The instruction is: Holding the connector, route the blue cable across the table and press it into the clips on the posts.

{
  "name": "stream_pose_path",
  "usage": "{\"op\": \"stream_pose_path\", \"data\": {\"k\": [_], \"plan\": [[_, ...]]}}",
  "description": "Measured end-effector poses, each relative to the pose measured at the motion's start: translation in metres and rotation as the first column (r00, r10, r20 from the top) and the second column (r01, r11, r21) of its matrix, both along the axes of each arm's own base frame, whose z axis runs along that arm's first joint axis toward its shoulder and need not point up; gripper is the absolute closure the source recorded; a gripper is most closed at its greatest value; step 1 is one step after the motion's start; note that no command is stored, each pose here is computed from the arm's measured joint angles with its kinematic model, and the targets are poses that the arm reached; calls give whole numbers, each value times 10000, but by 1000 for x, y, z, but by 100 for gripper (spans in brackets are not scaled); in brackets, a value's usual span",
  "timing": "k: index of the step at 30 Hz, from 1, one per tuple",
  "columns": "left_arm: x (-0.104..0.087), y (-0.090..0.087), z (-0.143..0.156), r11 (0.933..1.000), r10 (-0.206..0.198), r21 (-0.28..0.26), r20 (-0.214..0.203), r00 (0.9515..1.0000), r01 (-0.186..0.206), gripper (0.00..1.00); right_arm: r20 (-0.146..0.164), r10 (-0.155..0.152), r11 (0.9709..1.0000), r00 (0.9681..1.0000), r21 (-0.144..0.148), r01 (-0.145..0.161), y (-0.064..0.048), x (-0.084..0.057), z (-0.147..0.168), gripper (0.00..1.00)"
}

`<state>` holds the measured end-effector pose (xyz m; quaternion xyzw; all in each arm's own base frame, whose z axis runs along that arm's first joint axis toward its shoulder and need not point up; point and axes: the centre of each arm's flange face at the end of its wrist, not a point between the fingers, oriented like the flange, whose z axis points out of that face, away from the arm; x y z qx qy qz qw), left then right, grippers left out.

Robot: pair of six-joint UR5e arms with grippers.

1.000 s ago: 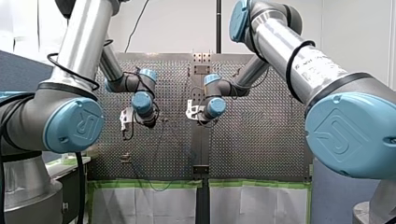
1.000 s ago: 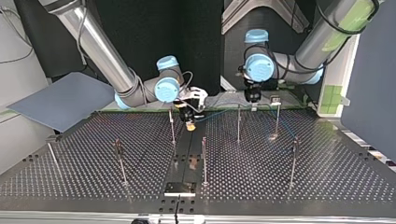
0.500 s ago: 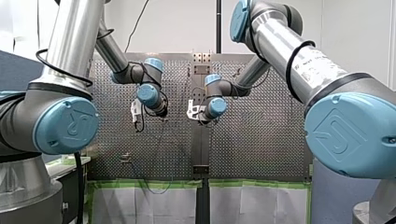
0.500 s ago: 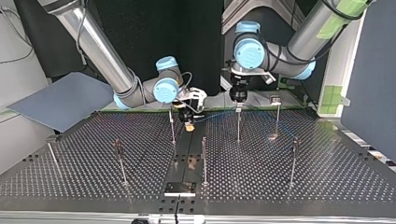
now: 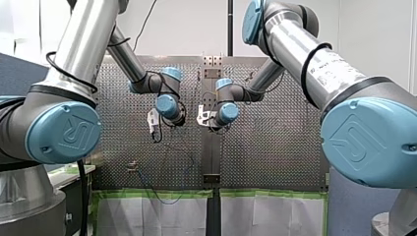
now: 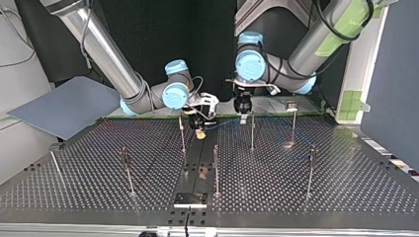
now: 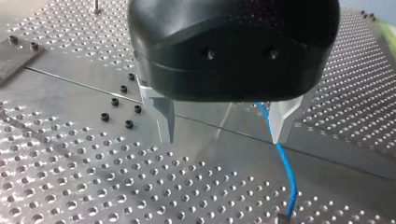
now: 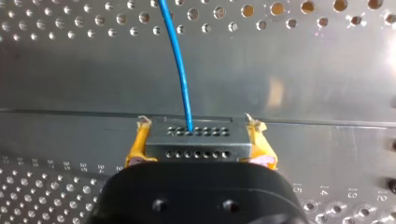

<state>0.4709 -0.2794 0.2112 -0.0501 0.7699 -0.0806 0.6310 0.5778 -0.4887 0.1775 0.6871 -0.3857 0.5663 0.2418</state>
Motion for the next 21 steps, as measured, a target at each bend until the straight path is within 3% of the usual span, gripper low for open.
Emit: {"op": "stream_pose_path", "data": {"k": [10, 21], "plan": [[27, -8, -16, 10000, -41, -46, -14, 10000, 41, 0, -2, -1, 10000, 10000, 10, 1, 0, 0, 0, 100], [25, -8, -41, 9996, 175, 239, -650, 9977, -160, 0, 13, -2, 10000, 10000, 18, 2, -3, -3, 0, 100]]}}
